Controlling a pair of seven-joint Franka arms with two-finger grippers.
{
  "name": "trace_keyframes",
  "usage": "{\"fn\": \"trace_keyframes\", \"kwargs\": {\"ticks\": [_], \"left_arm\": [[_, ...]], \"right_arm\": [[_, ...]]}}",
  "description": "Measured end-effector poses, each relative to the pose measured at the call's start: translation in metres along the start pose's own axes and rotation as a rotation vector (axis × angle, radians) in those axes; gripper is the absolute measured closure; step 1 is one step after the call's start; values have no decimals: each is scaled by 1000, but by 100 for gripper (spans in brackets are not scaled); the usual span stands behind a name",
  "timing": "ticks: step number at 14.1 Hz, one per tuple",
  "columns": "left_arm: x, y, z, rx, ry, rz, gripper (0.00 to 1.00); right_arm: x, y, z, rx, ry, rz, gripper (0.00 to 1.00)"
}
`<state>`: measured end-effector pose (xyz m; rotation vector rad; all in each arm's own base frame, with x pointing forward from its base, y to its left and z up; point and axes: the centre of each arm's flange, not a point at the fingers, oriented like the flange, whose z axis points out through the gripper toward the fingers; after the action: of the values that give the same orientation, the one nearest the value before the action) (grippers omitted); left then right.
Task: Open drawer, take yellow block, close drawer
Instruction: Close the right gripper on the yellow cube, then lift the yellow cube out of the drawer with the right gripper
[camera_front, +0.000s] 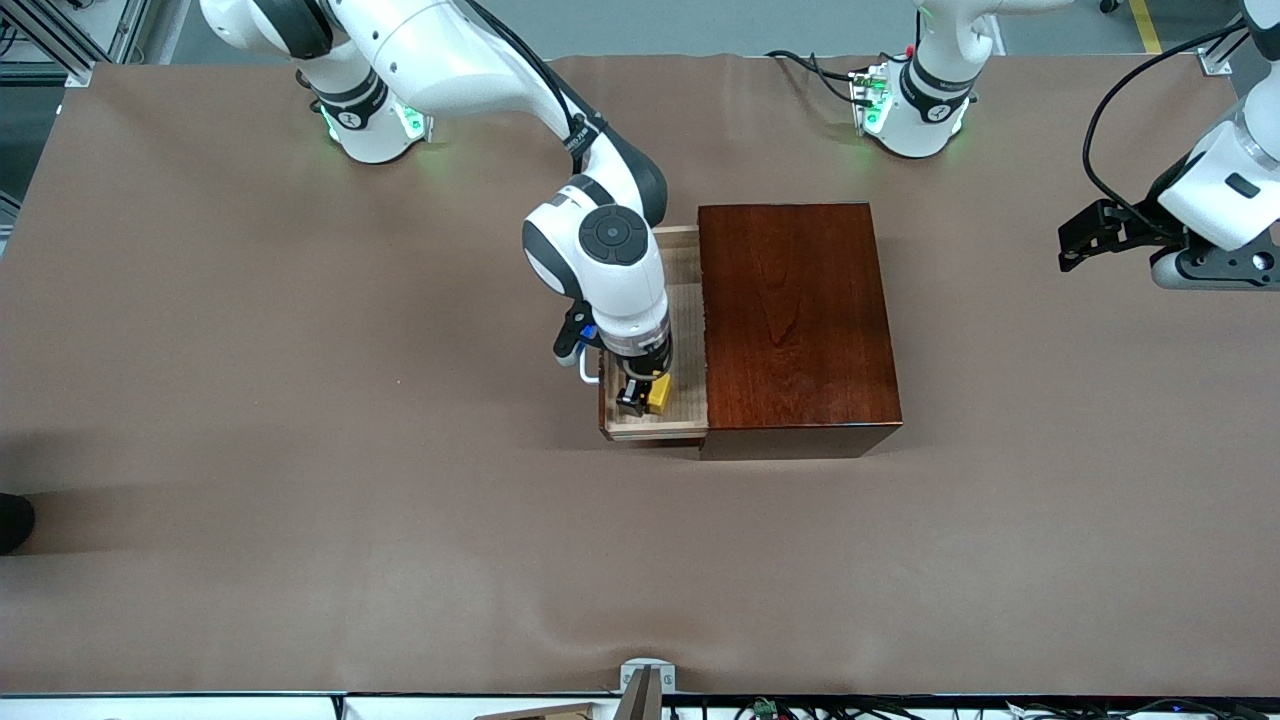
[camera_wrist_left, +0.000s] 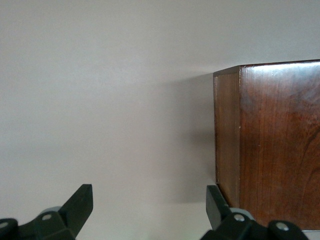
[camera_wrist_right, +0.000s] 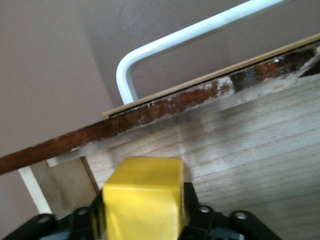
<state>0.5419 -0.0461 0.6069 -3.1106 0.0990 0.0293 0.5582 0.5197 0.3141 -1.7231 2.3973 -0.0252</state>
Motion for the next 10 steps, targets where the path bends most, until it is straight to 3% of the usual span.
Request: {"fn": "trace_keyframes", "kwargs": {"ticks": [4, 10], "left_arm": [[0, 0, 0, 0, 0, 0, 0], [0, 0, 0, 0, -1, -13, 0]], "right_arm": [[-5, 0, -9, 3, -9, -32, 44], [-12, -3, -59, -45, 72, -93, 44]]}}
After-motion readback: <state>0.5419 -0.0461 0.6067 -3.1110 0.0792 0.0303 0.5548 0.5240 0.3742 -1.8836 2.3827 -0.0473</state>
